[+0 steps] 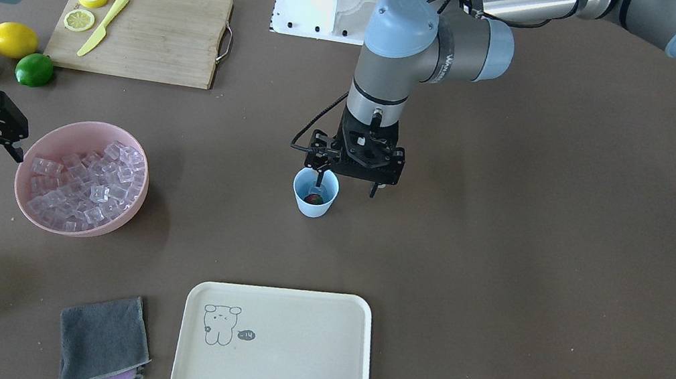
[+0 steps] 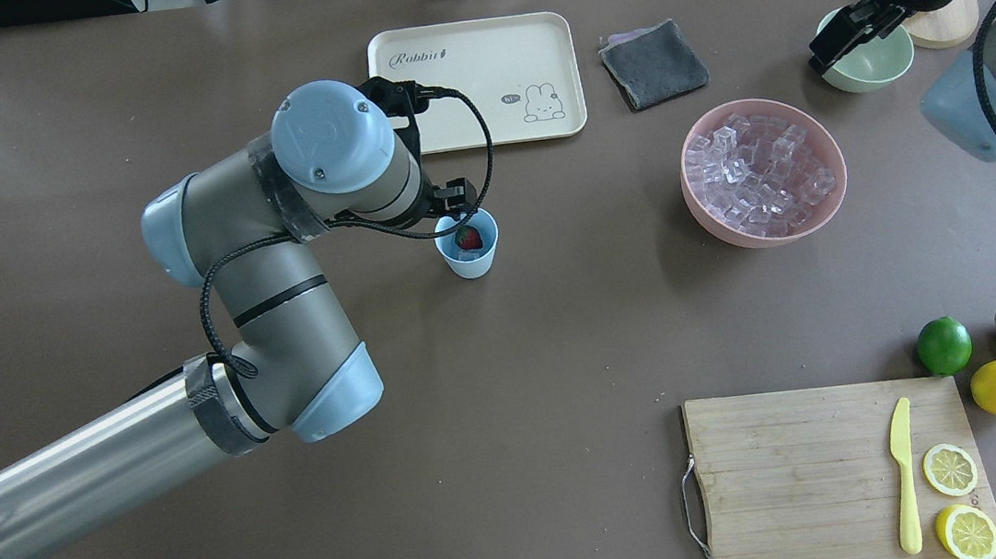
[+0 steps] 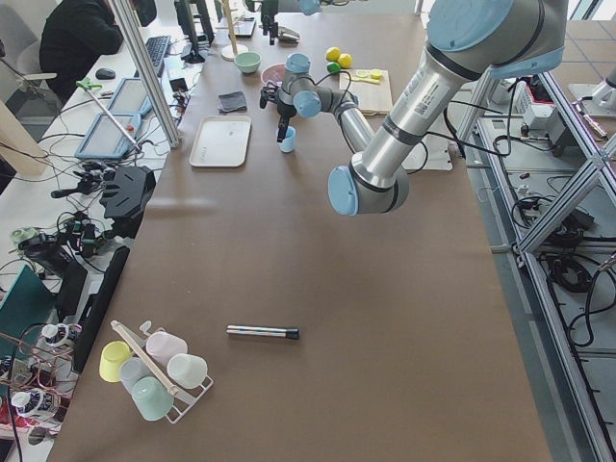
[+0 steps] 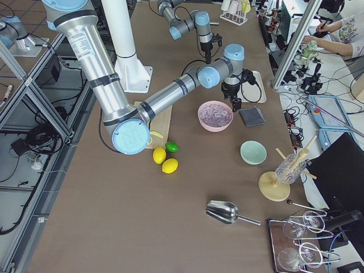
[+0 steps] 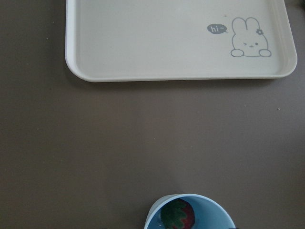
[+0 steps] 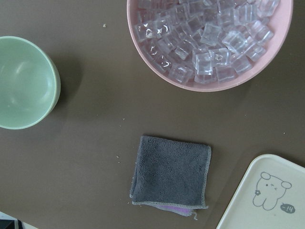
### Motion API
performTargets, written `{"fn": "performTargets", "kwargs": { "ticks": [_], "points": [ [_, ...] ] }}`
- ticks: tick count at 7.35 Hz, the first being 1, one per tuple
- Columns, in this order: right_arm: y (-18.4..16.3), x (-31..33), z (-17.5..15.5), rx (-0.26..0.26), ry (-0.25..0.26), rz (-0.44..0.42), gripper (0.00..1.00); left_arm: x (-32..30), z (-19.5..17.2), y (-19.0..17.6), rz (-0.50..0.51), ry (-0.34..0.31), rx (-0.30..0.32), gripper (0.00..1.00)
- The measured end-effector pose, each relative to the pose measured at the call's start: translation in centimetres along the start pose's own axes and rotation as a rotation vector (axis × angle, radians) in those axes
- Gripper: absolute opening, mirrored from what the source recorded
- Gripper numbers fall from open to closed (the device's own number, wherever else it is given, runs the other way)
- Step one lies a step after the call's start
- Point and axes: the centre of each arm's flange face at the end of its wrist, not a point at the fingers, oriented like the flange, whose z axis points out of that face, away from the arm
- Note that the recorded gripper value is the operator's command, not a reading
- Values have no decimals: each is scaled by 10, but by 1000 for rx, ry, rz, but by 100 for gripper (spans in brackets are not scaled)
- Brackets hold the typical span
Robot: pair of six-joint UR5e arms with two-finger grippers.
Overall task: Mash ice and strawberries in cup
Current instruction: 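Lower the strawberry into the blue cup and open the left gripper, then move the left gripper away from the cup toward the metal muddler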
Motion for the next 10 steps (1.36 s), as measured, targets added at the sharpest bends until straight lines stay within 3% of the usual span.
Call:
{"fn": "performTargets", "kwargs": {
  "ticks": [2,4,6,8,10],
  "points": [
    [41,77,-6,-26,-16,-68,94,-92,-3,-39,54,-74,27,97],
    [124,171,-17,-45,-26,-152,95,-201,-23,-94,113,-132,13,97],
    [192,224,-26,-46,-38,-192,94,-301,-49,-130,181,-167,-14,97],
    [220,239,-24,-54,-41,-211,94,-414,-70,-159,255,-184,-73,97],
    [221,241,-26,-52,-38,-217,94,-534,-54,-158,313,-172,-123,97]
  ]
}}
